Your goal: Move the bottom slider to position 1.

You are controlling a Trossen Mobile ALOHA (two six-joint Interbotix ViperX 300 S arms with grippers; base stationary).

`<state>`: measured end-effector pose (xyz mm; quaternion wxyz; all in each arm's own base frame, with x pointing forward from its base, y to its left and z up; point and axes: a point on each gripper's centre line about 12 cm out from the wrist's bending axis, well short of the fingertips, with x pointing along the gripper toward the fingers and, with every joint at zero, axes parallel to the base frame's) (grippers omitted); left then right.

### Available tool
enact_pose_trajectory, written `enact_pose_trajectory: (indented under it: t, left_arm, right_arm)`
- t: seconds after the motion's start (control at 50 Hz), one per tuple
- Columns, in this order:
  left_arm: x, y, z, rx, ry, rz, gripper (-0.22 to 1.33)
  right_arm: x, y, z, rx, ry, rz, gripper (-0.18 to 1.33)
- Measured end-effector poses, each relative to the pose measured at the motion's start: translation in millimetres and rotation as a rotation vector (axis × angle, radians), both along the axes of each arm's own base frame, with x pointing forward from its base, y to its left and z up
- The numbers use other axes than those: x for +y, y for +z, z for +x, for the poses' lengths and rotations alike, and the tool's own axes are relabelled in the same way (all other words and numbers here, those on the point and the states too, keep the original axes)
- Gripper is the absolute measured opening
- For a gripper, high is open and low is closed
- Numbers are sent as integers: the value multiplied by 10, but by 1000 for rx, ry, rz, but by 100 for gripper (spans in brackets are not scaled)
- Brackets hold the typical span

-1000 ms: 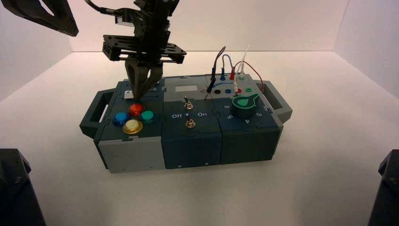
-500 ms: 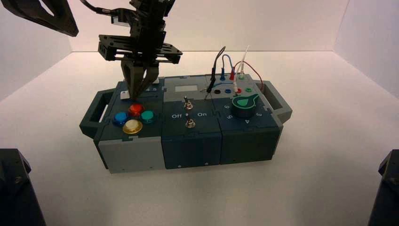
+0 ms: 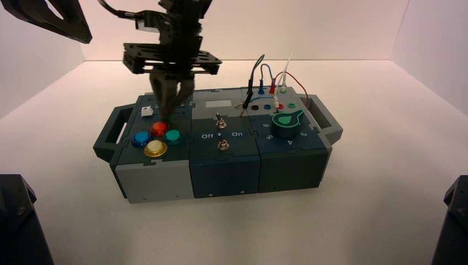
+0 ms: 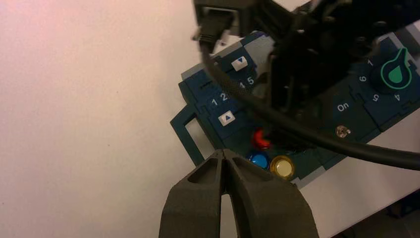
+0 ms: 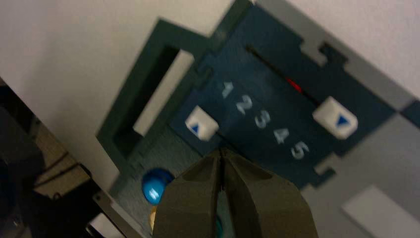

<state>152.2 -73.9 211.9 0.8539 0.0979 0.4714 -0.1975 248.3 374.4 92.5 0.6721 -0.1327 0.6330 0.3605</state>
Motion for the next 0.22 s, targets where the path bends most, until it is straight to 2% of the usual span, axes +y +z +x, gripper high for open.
enact_pose_trajectory:
  t: [0.22]
  left_arm:
    - [-1, 2, 3, -3, -1, -1, -16]
  right_arm:
    - [-284, 65, -225, 18, 13, -34, -14]
